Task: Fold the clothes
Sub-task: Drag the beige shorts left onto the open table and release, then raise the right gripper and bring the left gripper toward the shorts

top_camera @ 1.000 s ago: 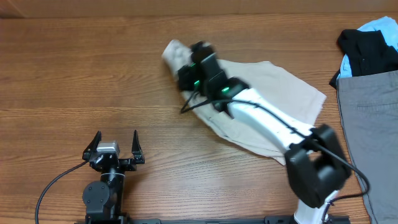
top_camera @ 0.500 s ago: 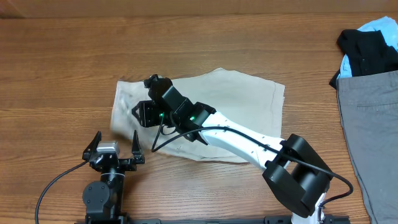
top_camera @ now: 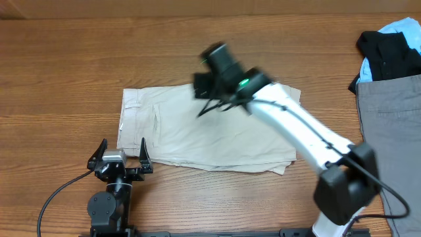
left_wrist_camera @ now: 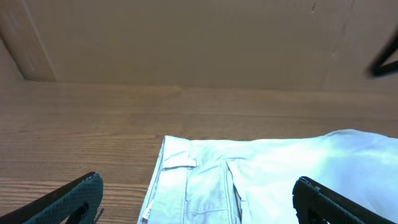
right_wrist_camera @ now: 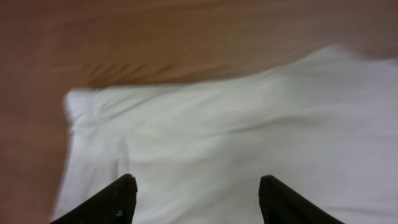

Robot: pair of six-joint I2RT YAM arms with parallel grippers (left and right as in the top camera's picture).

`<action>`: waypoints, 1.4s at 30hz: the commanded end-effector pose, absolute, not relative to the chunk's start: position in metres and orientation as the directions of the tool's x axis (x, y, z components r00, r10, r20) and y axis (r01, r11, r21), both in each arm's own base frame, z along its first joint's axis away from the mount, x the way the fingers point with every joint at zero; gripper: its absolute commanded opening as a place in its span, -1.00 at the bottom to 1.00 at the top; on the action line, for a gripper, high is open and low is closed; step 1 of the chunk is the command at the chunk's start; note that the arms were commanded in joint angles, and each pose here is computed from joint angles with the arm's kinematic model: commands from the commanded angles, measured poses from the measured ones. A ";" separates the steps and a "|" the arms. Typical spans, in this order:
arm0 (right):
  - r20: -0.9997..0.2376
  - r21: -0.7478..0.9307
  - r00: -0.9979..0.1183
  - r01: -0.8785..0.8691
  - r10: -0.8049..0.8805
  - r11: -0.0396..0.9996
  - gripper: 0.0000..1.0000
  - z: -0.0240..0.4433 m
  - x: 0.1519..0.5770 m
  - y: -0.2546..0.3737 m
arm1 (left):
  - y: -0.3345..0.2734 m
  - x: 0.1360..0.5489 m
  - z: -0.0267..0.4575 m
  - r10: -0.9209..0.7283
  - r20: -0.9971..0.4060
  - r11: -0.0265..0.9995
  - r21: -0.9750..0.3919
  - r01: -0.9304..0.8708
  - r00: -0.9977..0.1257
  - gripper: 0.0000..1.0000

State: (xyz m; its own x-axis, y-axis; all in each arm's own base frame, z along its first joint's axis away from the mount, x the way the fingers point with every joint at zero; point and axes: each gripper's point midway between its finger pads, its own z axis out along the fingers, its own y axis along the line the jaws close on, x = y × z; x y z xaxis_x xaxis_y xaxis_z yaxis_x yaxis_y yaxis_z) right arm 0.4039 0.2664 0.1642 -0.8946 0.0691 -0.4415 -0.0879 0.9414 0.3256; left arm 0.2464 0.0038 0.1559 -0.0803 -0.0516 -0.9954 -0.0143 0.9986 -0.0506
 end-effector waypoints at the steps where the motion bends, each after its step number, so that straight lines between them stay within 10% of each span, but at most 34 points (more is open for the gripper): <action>1: -0.381 0.208 -0.919 0.019 0.098 0.978 0.30 0.160 0.405 0.195 | 0.004 0.246 0.155 -0.039 -0.996 0.999 -0.038 -0.015 -0.078 1.00; 5: -0.229 0.134 -0.958 0.143 0.171 0.981 -0.22 0.136 0.382 0.144 | 0.004 0.246 0.155 -0.039 -0.996 0.999 -0.038 -0.015 -0.078 1.00; 7: -0.174 0.140 -0.967 0.164 0.188 0.976 -0.09 0.131 0.373 0.137 | 0.004 0.246 0.155 -0.039 -0.996 0.999 -0.038 -0.015 -0.079 1.00; 8: -0.124 0.155 -0.973 0.175 0.195 0.972 0.82 0.127 0.364 0.135 | 0.004 0.246 0.155 -0.039 -0.996 0.999 -0.038 -0.015 -0.079 1.00; 12: -0.077 0.136 -0.978 0.182 0.194 0.974 1.00 0.116 0.352 0.131 | 0.004 0.246 0.155 -0.039 -0.996 0.999 -0.038 -0.015 -0.078 0.99; 29: -0.024 0.233 -0.983 0.172 0.183 0.957 1.00 0.116 0.346 0.150 | -0.004 0.247 0.162 -0.054 -0.997 0.998 -0.056 0.028 -0.054 1.00; 33: -0.006 0.236 -0.983 0.176 0.182 0.956 1.00 0.116 0.342 0.150 | -0.066 0.232 0.201 -0.126 -0.990 0.911 -0.093 0.401 0.055 0.99; 42: 0.020 0.217 -0.983 0.183 0.183 0.959 1.00 0.115 0.335 0.147 | -0.085 0.219 0.263 -0.164 -0.986 0.847 -0.156 0.509 -0.030 1.00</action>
State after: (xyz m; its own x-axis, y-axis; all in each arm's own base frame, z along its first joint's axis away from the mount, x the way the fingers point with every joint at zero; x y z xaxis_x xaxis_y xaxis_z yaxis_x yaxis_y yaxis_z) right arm 0.3373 0.1457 0.1112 -0.9817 0.1889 0.0255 0.1900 0.9592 0.2093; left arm 0.2271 -0.0691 0.2194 -0.0287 -0.1890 -0.9816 0.4154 0.8909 -0.1836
